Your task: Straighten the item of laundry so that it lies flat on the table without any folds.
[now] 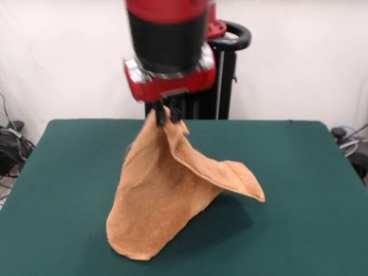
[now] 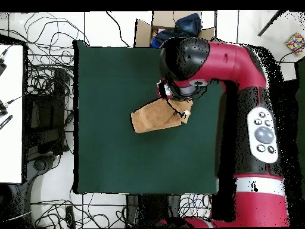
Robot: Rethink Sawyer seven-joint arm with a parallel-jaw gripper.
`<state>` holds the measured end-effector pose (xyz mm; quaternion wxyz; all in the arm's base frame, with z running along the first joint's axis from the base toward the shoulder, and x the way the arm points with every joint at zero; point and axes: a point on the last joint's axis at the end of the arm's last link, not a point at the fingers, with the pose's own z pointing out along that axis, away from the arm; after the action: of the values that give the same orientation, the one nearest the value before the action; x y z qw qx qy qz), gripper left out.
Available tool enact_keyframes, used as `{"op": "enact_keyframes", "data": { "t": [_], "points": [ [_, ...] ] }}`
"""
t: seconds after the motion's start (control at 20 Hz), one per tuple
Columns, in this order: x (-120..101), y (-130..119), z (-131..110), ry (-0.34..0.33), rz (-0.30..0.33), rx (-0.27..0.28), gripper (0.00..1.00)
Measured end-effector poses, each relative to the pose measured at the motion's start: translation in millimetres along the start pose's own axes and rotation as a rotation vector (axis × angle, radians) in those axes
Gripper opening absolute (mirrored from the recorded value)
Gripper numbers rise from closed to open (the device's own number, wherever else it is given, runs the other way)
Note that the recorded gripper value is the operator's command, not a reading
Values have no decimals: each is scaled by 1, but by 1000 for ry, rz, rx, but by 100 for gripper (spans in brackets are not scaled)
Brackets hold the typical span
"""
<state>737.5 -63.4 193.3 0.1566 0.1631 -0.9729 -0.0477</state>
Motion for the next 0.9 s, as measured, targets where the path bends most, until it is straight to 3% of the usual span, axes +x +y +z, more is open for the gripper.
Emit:
{"op": "enact_keyframes", "data": {
  "t": [0.1,0.2,0.35,0.9],
  "points": [
    [15,-15,-27,-6,-30,-30,0],
    [21,-21,-37,-12,-44,-41,0],
    [41,-44,-73,-61,-104,-71,0],
    [72,-99,-144,-167,-262,-30,0]
  ]
}}
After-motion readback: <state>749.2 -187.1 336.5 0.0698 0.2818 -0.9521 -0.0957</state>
